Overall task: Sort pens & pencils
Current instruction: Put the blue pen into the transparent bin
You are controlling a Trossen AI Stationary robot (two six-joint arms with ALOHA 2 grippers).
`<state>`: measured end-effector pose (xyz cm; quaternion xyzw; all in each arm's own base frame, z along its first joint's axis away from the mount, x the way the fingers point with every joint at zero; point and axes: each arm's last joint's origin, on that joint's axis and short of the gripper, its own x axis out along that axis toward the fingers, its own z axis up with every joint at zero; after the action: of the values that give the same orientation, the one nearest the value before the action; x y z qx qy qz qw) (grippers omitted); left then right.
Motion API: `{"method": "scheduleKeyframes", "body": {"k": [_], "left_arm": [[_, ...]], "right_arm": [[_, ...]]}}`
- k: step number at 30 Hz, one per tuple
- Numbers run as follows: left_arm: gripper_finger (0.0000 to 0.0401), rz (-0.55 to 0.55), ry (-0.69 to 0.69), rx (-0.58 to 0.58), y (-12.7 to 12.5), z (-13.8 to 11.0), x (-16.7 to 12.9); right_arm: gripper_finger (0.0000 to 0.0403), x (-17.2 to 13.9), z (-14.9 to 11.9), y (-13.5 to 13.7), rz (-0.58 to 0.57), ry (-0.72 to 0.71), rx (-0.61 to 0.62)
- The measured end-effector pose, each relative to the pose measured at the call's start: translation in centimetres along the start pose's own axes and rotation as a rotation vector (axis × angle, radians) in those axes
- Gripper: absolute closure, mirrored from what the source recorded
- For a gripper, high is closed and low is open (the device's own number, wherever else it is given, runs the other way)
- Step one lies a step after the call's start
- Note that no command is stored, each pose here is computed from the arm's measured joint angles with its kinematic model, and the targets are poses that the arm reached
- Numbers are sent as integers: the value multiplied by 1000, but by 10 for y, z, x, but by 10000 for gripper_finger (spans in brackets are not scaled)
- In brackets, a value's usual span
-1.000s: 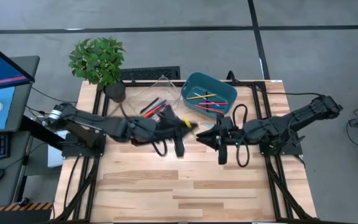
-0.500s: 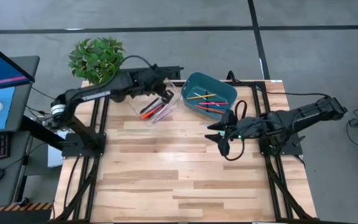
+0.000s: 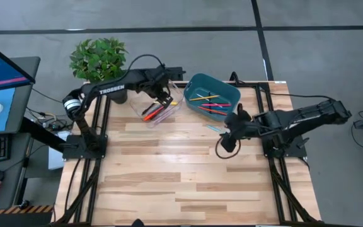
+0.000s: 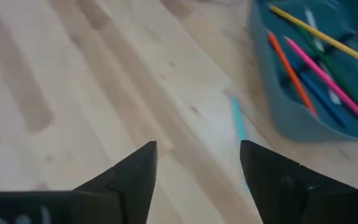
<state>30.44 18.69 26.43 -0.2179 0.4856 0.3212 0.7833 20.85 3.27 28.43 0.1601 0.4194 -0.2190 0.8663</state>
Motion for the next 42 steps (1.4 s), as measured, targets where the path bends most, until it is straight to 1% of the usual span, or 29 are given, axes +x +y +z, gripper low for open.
{"method": "scheduleKeyframes", "body": {"k": [2, 3, 5, 7, 10, 14, 15, 17, 18, 21, 24, 28, 31, 33, 35, 39, 41, 42], "left_arm": [[210, -22, 10, -37, -1, 1, -7], [198, -45, 17, -53, -2, 1, -14], [178, -119, -19, -75, -7, 5, -34], [167, -208, -55, -69, -17, 4, -57], [163, -317, -138, -38, -39, -2, -93], [168, -439, -293, 20, -72, -21, -147], [170, -460, -324, 31, -80, -27, -158], [174, -503, -399, 48, -97, -40, -179], [176, -517, -431, 54, -104, -48, -189], [180, -559, -516, 57, -126, -69, -212], [181, -581, -571, 58, -145, -88, -225], [182, -595, -607, 61, -159, -104, -236], [182, -572, -623, 45, -162, -110, -238], [182, -566, -628, 38, -163, -112, -239], [182, -572, -621, 24, -164, -113, -240], [182, -581, -605, 16, -165, -116, -239], [182, -587, -602, 15, -166, -117, -240], [182, -586, -602, 13, -166, -117, -240]], "right_arm": [[148, 8, 0, -6, -55, 59, 3], [148, 14, -1, -10, -94, 114, 0], [149, 29, -1, -17, -151, 215, -21], [151, 48, 2, -23, -182, 292, -61], [154, 80, 3, -35, -183, 386, -117], [154, 118, -6, -56, -169, 488, -128], [154, 123, -8, -61, -180, 492, -130], [154, 131, -12, -67, -142, 504, -120], [154, 135, -15, -70, -153, 513, -131], [154, 140, -18, -71, -128, 535, -127], [154, 141, -22, -66, -94, 552, -138], [154, 135, -25, -57, -67, 551, -159], [154, 132, -25, -52, -56, 533, -173], [154, 132, -26, -53, -64, 550, -177], [154, 137, -28, -53, -69, 561, -181], [155, 150, -43, -56, -66, 596, -190], [166, 154, -48, -56, -62, 617, -195], [179, 155, -49, -55, -60, 624, -201]]}}
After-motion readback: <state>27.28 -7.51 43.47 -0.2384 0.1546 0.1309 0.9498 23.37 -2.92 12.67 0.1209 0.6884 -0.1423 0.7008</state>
